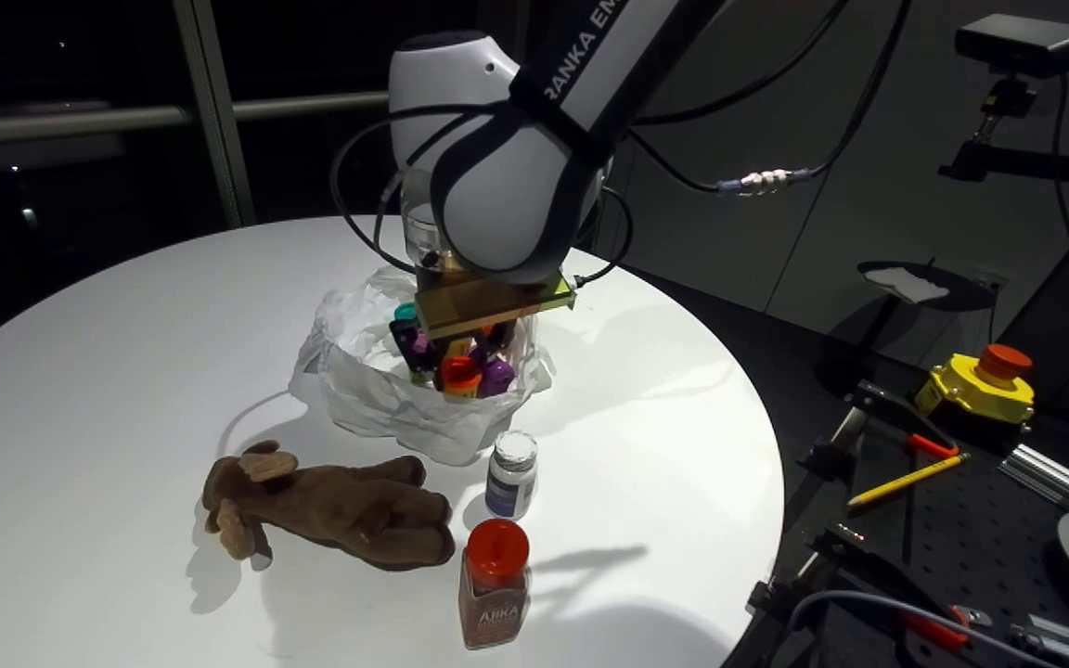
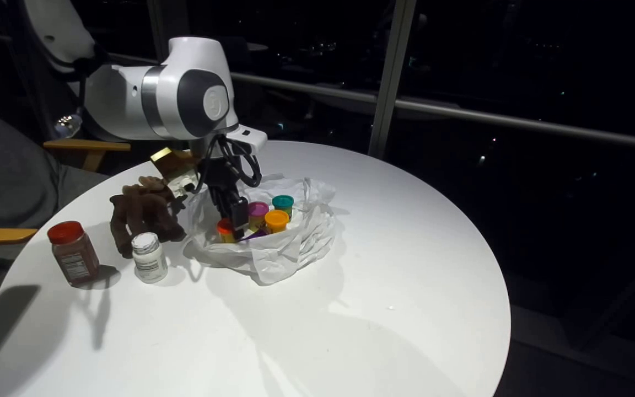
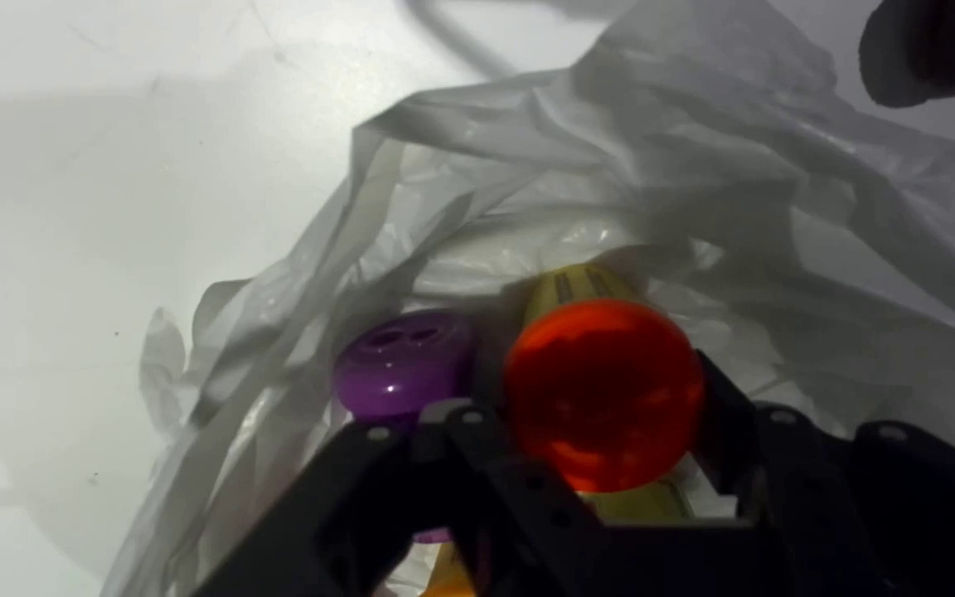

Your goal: Take everything out of the plastic bag

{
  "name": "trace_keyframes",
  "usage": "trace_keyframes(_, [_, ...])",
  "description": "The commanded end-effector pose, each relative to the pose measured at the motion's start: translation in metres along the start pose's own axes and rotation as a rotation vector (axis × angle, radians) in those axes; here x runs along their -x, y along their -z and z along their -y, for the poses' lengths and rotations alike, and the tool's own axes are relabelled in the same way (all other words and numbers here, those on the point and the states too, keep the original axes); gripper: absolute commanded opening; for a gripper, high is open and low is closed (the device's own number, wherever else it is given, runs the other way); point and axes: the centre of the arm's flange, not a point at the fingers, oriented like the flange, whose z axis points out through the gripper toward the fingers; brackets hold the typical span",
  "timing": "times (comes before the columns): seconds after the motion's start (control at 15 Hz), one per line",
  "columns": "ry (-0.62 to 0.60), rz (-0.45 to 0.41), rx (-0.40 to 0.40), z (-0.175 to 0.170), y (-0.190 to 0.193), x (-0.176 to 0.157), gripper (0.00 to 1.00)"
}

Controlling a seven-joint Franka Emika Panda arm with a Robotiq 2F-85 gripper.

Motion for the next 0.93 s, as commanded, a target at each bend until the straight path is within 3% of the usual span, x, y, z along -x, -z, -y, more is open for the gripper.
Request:
trace_keyframes(0.0, [-0.026, -0.01, 0.01, 0.005, 0.026, 0.005, 0.28])
trace_keyframes(0.53, [-0.077, -0.066, 0.009, -0.044, 0.113, 0.073, 0.28])
trace_keyframes(0.87, [-0.053, -0.041, 0.008, -0.074, 0.095, 0.126, 0.28])
